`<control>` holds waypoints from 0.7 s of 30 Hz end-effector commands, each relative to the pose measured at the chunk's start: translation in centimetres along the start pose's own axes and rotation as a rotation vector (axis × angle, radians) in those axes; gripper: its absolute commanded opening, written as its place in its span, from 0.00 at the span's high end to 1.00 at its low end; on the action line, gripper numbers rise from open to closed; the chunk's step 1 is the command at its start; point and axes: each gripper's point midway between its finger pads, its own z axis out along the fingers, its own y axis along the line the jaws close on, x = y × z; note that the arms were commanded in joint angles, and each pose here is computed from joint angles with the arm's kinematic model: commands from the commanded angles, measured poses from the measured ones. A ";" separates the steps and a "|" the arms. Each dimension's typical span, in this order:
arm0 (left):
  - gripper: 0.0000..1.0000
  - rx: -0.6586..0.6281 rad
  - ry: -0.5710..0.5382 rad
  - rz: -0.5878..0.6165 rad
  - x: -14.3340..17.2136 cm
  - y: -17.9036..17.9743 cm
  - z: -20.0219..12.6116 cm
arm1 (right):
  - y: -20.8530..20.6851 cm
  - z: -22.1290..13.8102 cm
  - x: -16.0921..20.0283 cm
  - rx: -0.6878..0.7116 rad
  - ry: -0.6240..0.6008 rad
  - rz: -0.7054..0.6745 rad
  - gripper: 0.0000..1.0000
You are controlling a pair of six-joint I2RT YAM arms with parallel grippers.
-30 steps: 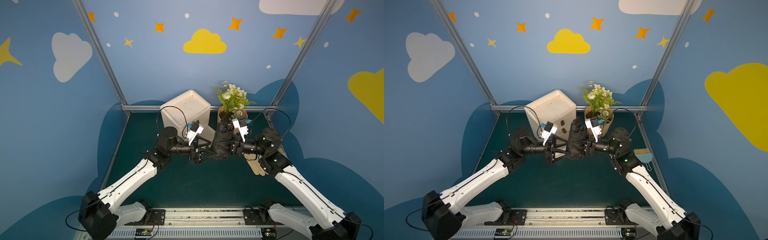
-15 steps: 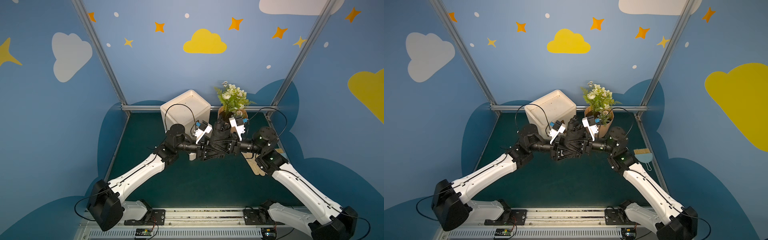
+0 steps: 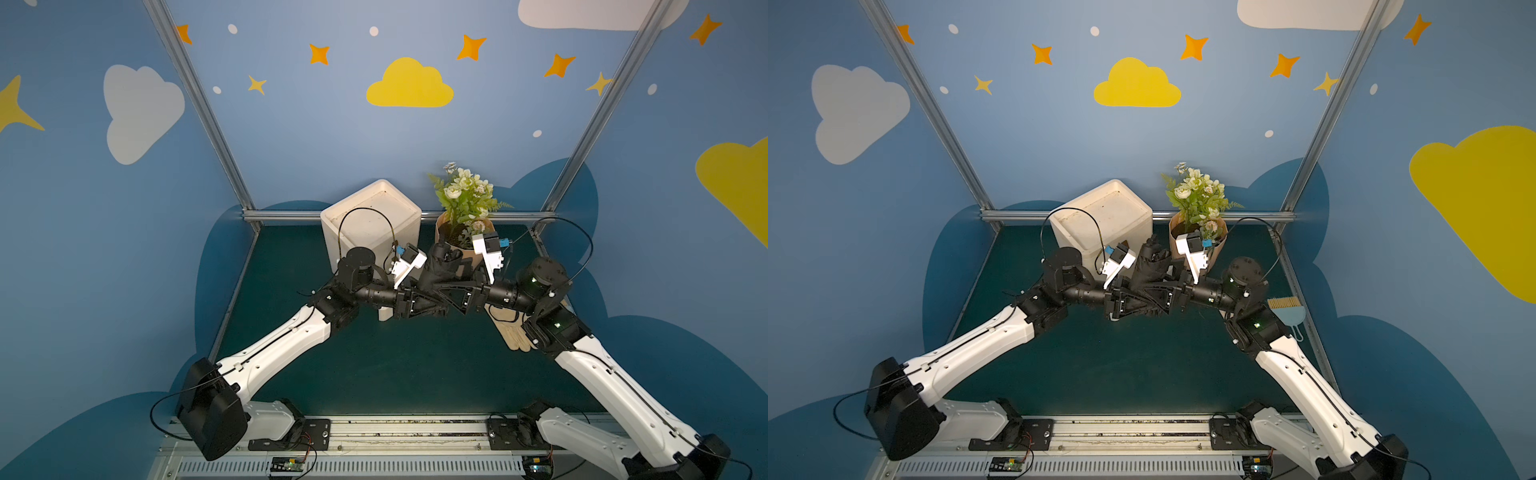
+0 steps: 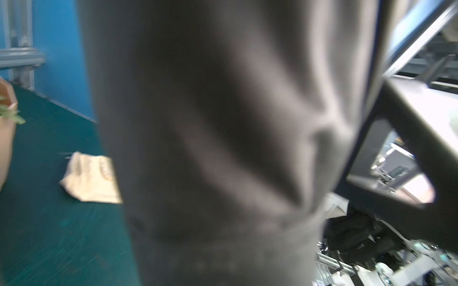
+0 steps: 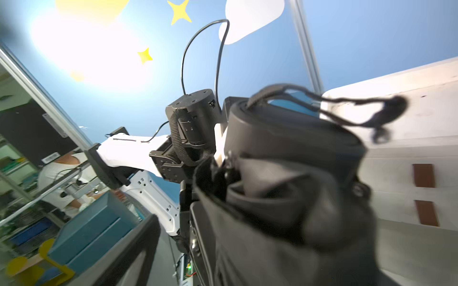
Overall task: Place the umbrella in the drawer by color
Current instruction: Pick up the umbrella from the center of the board, then place the umbrella in the drawer.
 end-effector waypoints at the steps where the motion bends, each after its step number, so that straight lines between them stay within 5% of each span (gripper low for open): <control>1: 0.71 -0.187 0.010 0.043 -1.3 1.7 -2.3 | -1.5 -2.1 0.6 0.125 0.011 -0.009 0.02; 11: 0.75 -0.815 0.467 0.089 2.6 12.4 -8.2 | -11.8 -10.2 6.7 0.781 0.104 0.141 0.02; 21: 0.75 -0.995 0.785 0.080 5.2 20.1 -8.1 | -13.5 -12.1 9.0 0.862 0.122 0.205 0.02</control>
